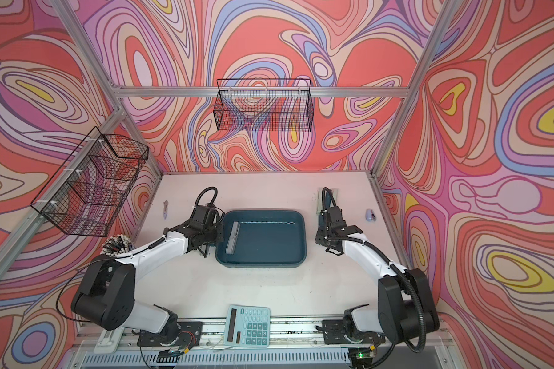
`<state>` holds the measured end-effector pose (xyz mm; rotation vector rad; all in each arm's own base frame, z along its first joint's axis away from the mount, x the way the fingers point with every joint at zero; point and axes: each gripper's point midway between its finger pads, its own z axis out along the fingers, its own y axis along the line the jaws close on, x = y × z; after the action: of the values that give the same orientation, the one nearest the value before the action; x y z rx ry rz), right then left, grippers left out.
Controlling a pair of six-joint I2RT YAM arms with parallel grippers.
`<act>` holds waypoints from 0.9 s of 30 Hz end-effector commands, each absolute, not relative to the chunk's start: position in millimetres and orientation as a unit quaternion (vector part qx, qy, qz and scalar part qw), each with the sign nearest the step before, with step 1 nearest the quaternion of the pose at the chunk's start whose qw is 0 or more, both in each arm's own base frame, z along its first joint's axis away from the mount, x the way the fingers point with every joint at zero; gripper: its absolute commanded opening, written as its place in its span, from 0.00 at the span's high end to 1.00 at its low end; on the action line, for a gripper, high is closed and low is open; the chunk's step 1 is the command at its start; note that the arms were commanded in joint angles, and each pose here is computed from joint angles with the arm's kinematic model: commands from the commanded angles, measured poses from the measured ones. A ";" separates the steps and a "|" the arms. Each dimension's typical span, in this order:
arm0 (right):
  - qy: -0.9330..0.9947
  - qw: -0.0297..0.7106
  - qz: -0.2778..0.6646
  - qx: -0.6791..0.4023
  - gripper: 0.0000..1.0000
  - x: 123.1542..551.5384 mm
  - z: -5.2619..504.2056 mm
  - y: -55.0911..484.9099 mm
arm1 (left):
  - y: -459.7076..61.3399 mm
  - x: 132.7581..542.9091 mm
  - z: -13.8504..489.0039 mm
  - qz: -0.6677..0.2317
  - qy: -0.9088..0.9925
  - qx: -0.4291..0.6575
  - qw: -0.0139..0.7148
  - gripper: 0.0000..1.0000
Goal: Put the pruning pliers into the storage box
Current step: Pick up the pruning pliers from the center of the board.
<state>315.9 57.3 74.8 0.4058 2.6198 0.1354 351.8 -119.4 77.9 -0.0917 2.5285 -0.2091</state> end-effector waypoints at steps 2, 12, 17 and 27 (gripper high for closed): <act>0.958 0.234 0.065 0.151 0.47 323.1 59.9 64.7 | -114.2 355.1 73.5 -0.061 0.955 -0.029 0.290 1.00; 0.959 0.231 0.060 0.153 0.46 338.4 38.8 65.9 | -108.9 352.4 70.3 -0.055 0.957 -0.034 0.284 1.00; 0.958 0.236 0.056 0.151 0.46 346.3 34.3 65.6 | -108.1 353.2 70.0 -0.051 0.958 -0.033 0.282 1.00; 0.955 0.250 0.109 0.118 0.49 359.9 40.6 86.5 | -109.4 353.6 70.0 -0.054 0.958 -0.035 0.281 1.00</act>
<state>344.4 78.9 26.6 0.3615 2.6598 0.2358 354.9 -118.1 77.8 -0.0802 2.5302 -0.2003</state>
